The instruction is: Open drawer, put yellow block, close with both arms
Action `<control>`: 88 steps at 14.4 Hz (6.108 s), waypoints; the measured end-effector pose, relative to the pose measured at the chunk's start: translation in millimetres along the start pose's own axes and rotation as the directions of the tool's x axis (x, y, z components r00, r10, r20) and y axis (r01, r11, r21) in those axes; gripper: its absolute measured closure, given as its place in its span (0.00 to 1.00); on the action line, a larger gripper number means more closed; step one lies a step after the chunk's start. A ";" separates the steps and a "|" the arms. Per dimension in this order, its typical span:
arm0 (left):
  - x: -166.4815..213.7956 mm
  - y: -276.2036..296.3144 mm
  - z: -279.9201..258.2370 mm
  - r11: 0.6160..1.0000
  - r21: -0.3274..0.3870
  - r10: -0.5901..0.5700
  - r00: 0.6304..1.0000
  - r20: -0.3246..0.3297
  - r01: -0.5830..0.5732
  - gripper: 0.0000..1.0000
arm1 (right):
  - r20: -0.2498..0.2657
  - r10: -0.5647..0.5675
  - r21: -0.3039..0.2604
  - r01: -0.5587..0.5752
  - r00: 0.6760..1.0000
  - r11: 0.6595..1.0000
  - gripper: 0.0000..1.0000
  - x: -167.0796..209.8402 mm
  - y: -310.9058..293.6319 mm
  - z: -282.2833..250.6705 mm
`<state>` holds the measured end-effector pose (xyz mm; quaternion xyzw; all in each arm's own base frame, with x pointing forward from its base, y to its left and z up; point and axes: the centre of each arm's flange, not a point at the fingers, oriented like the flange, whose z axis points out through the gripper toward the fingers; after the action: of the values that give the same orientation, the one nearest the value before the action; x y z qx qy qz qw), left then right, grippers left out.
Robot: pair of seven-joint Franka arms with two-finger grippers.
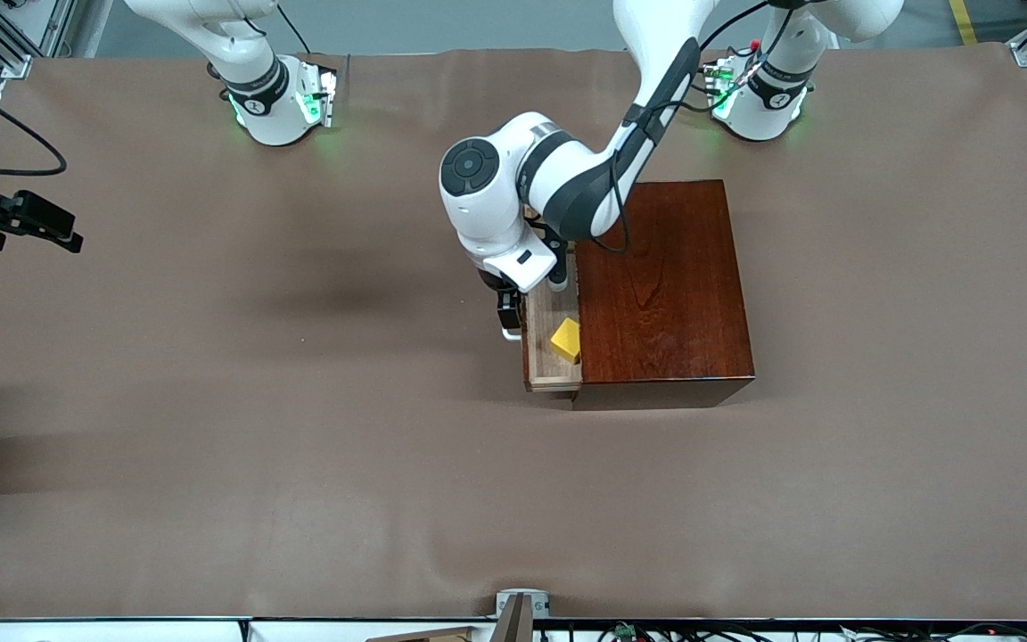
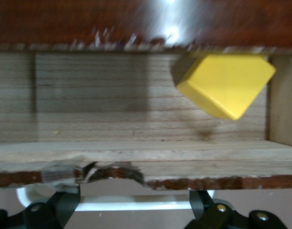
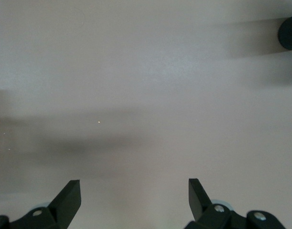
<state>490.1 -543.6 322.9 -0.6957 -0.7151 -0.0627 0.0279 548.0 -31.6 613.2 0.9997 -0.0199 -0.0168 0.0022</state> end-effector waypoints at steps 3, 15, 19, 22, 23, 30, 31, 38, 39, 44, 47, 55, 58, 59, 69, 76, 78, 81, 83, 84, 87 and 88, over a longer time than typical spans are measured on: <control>12.5 7.6 3.9 1.000 0.017 0.001 0.999 -0.038 0.000 0.00 | 0.000 0.000 0.000 0.000 1.000 1.000 0.00 0.0 0.0 0.0; 38.5 11.4 15.5 0.999 0.026 0.026 0.974 -0.223 -0.021 0.00 | 0.000 0.000 0.000 0.000 1.000 1.000 0.00 0.0 0.1 0.0; 40.8 12.4 8.0 1.000 0.026 0.023 0.972 -0.233 -0.017 0.00 | 0.000 0.000 0.000 0.000 1.000 1.000 0.00 0.0 0.2 0.0; 51.3 19.7 -29.7 1.000 -0.006 0.004 0.979 -0.204 -0.005 0.00 | 0.000 0.000 0.000 0.000 1.000 1.000 0.00 0.0 0.1 0.1; 62.8 25.5 -53.0 0.999 -0.034 -0.012 0.979 -0.202 0.005 0.00 | 0.000 0.000 0.000 0.000 1.000 1.000 0.00 0.0 0.2 0.1; 178.4 81.2 -157.8 0.984 -0.121 -0.147 0.976 -0.159 0.129 0.00 | 0.000 0.001 0.000 -0.001 1.000 1.000 0.00 0.0 0.3 0.1; 189.4 88.7 -155.6 0.985 -0.116 -0.146 0.975 -0.165 0.128 0.00 | 0.000 0.001 0.000 -0.001 1.000 1.000 0.00 0.0 0.3 0.1; 267.8 132.2 -154.1 0.998 -0.065 -0.035 0.984 -0.177 0.023 0.00 | 0.000 0.001 0.000 -0.001 1.000 1.000 0.00 0.0 0.3 0.1; 283.9 139.2 -155.0 0.999 -0.050 -0.005 0.986 -0.166 -0.003 0.00 | 0.000 0.001 0.000 -0.001 1.000 1.000 0.00 0.0 0.3 0.1; 368.7 170.4 -151.9 0.980 0.022 0.201 0.978 -0.063 -0.200 0.00 | 0.000 0.001 0.000 -0.001 1.000 1.000 0.00 0.0 0.3 0.1; 401.5 179.5 -149.2 0.956 0.032 0.292 0.956 -0.010 -0.292 0.00 | 0.000 0.001 0.000 -0.001 1.000 1.000 0.00 0.0 0.3 0.1; 471.0 157.5 -152.4 0.842 0.032 0.534 0.840 0.099 -0.539 0.00 | 0.000 0.001 0.000 -0.001 1.000 1.000 0.00 0.0 0.3 0.1; 477.0 138.1 -161.2 0.794 0.013 0.601 0.788 0.131 -0.608 0.00 | 0.000 0.001 0.000 -0.001 1.000 1.000 0.00 0.0 0.3 0.1; 477.6 131.2 -165.2 0.772 0.005 0.628 0.765 0.141 -0.635 0.00 | 0.000 0.001 0.000 -0.001 1.000 1.000 0.00 0.0 0.3 0.1; 503.8 90.5 -201.2 0.441 -0.090 0.888 0.420 0.186 -0.893 0.00 | 0.000 0.001 0.000 -0.001 1.000 1.000 0.00 0.0 0.3 0.1; 499.5 79.9 -222.4 0.180 -0.136 0.976 0.161 0.144 -0.974 0.00 | 0.000 0.001 0.000 -0.001 1.000 1.000 0.00 0.0 0.2 0.1; 493.8 77.1 -224.5 0.085 -0.123 0.989 0.070 0.128 -0.989 0.00 | 0.000 0.001 0.000 -0.001 1.000 1.000 0.00 0.0 0.2 0.1; 500.0 74.9 -224.2 -0.049 -0.118 0.990 -0.063 0.125 -0.992 0.00 | 0.000 0.001 0.000 -0.001 1.000 1.000 0.00 0.0 0.3 0.1; 515.2 77.0 -222.2 -0.069 -0.098 0.989 -0.080 0.122 -0.993 0.00 | 0.000 0.001 0.000 -0.001 1.000 1.000 0.00 0.0 0.2 0.1; 520.5 77.4 -222.1 -0.067 -0.094 0.989 -0.078 0.122 -0.993 0.00 | 0.000 0.001 0.000 -0.001 1.000 1.000 0.00 0.0 0.2 0.1; 517.0 74.8 -226.5 -0.080 -0.092 0.989 -0.091 0.118 -0.992 0.00 | 0.000 0.001 0.000 -0.001 1.000 1.000 0.00 0.0 0.2 0.1; 510.8 72.0 -230.9 -0.092 -0.092 0.988 -0.102 0.113 -0.991 0.00 | 0.000 0.001 0.000 -0.001 1.000 1.000 0.00 0.0 0.3 0.1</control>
<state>535.5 -65.1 620.2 -0.9986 0.0324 0.0367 0.0208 548.0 -31.9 613.1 0.9996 -0.0203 -0.0169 0.0021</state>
